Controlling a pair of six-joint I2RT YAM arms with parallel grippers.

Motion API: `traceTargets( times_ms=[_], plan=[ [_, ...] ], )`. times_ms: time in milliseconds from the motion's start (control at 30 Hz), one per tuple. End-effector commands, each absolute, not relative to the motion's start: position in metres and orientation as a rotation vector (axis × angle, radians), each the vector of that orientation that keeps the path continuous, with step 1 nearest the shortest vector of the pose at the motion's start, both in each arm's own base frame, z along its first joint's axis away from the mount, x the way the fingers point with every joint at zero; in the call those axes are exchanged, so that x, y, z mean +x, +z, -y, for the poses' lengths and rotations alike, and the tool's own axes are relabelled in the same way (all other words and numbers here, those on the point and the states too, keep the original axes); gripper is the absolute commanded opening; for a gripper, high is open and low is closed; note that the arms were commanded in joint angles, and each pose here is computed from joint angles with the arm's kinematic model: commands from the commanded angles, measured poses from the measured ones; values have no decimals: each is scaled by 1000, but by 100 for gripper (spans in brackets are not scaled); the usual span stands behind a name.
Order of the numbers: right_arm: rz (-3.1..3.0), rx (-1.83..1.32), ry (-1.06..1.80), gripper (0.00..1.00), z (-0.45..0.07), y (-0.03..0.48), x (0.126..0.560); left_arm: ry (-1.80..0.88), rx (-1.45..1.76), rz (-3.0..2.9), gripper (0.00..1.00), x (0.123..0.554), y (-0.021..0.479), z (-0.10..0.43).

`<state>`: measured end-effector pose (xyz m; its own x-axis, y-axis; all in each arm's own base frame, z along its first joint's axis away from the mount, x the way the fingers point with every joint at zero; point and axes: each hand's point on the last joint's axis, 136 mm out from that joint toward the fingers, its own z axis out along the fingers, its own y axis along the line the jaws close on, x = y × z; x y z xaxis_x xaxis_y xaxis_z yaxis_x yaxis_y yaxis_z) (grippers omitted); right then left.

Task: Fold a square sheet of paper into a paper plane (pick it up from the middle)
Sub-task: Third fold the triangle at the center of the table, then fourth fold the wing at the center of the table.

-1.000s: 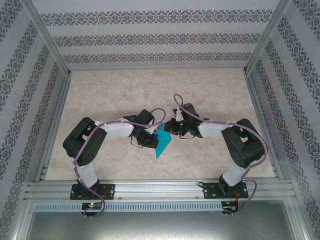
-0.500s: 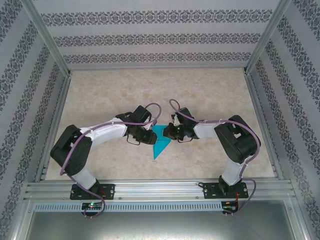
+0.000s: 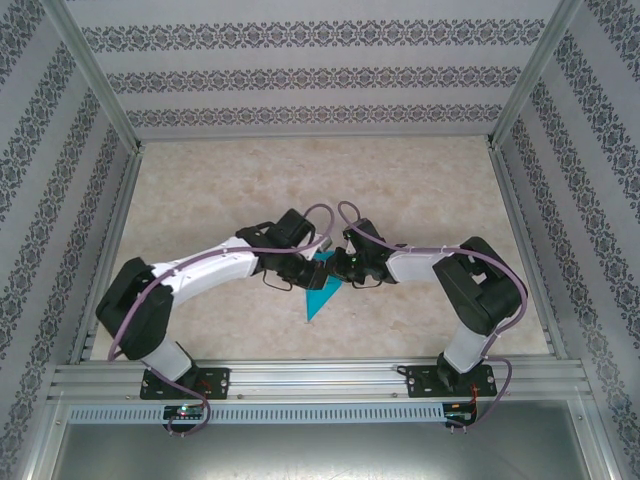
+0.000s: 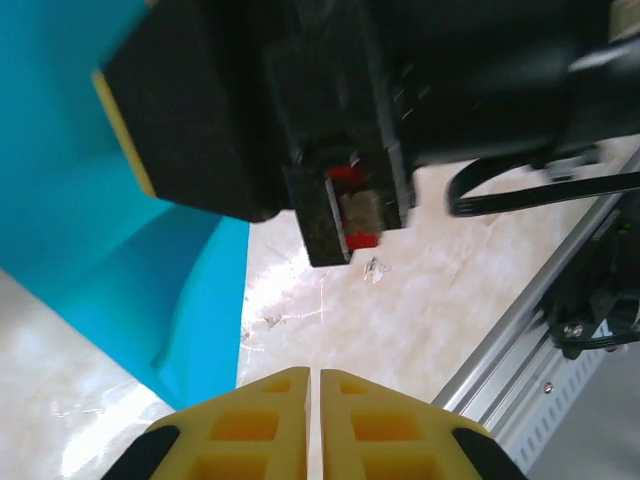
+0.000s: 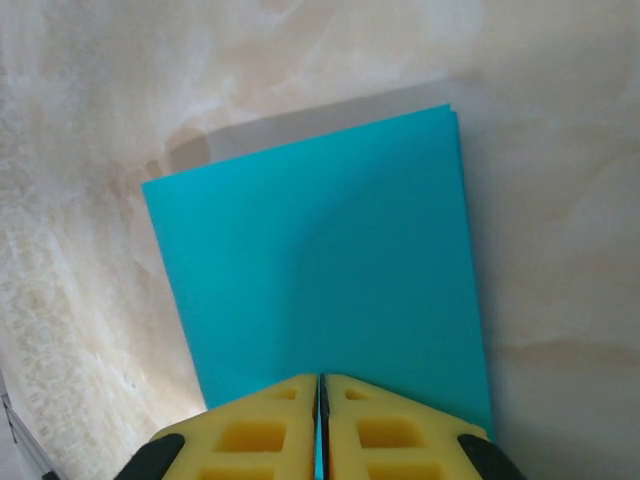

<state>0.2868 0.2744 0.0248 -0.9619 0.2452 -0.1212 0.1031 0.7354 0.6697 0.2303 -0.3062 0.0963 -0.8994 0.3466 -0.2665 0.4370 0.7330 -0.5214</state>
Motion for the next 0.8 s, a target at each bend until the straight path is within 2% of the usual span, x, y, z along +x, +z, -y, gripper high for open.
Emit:
traceTargets(
  times_ms=[0, 133, 300, 533, 767],
  plan=[
    [-2671, 274, 1054, 12, -273, 44, 292, -854, 577, -2841, 11, 233, 73, 307],
    [-2647, 296, 1017, 16, -252, 56, 289, -654, 500, -2874, 7, 247, 55, 290],
    [-2633, 315, 990, 24, -227, 57, 276, -566, 472, -2892, 5, 248, 43, 279],
    [-2625, 217, 1159, 39, -243, 60, 256, -527, 460, -2908, 4, 249, 37, 274],
    [-2635, 101, 1266, 41, -268, 59, 250, -497, 444, -2916, 4, 248, 33, 269]
  ],
)
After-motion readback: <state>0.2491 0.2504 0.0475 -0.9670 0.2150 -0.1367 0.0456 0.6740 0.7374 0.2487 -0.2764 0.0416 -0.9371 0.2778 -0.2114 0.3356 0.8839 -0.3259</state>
